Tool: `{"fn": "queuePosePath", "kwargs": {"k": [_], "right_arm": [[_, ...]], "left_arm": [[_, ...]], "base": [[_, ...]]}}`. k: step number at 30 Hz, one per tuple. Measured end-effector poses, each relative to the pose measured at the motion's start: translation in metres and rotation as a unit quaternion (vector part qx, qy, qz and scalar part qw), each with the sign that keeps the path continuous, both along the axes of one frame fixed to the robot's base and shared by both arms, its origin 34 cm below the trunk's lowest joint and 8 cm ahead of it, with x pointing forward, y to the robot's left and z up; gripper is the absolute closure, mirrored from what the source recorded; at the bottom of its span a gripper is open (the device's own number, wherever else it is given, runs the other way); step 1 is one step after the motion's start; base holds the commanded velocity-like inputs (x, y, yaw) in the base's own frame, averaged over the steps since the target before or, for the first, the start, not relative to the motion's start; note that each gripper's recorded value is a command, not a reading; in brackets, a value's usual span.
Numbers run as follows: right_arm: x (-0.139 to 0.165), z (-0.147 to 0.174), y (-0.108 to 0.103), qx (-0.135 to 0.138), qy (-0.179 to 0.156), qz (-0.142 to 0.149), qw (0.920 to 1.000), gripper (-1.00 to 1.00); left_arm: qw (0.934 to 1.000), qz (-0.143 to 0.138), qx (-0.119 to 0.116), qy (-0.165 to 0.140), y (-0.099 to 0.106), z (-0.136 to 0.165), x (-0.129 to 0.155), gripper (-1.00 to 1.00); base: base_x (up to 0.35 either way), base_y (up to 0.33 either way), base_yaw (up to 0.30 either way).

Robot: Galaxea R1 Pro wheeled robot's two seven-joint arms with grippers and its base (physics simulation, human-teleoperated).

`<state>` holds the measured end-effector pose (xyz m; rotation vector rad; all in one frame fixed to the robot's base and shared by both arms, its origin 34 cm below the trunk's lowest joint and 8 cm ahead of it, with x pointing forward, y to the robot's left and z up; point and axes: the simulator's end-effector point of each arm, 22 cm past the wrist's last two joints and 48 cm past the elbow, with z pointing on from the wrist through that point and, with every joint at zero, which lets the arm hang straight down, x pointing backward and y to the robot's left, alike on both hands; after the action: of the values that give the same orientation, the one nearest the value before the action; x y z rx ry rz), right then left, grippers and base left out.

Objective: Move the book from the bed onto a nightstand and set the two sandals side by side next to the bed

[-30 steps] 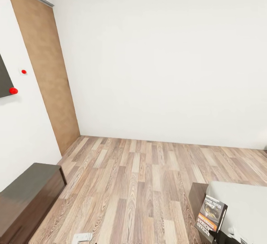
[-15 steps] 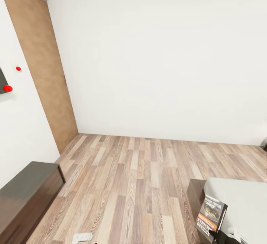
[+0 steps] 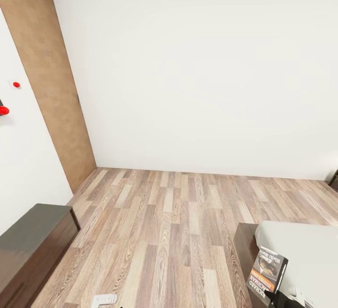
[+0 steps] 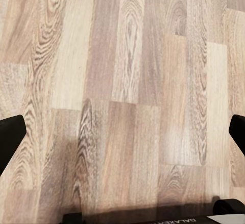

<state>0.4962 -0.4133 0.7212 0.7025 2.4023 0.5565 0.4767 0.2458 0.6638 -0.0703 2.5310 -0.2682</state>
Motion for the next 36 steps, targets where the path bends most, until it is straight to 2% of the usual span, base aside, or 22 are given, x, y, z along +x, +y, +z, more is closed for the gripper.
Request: {"fn": "queuePosePath", "kwargs": {"k": [8, 28, 36], "right_arm": [[-0.0002, 0.0001, -0.0001, 0.0, 0.0, 0.0, 1.0, 1.0], [-0.0009, -0.0002, -0.0004, -0.002, 0.001, 0.001, 1.0, 1.0], [-0.0012, -0.0004, -0.0004, -0.002, 0.002, 0.001, 1.0, 1.0]], "left_arm": [[1.0, 0.0, 0.0, 0.0, 0.0004, 0.0001, -0.0001, -1.0], [1.0, 0.003, -0.001, 0.0, 0.0004, 0.0001, -0.0006, -1.0], [1.0, 0.004, -0.001, 0.0, 0.0003, 0.0001, -0.0005, -1.0]], "base": [[0.067, 0.0, 0.0], [0.317, 0.0, -0.003], [0.33, 0.0, -0.192]]}}
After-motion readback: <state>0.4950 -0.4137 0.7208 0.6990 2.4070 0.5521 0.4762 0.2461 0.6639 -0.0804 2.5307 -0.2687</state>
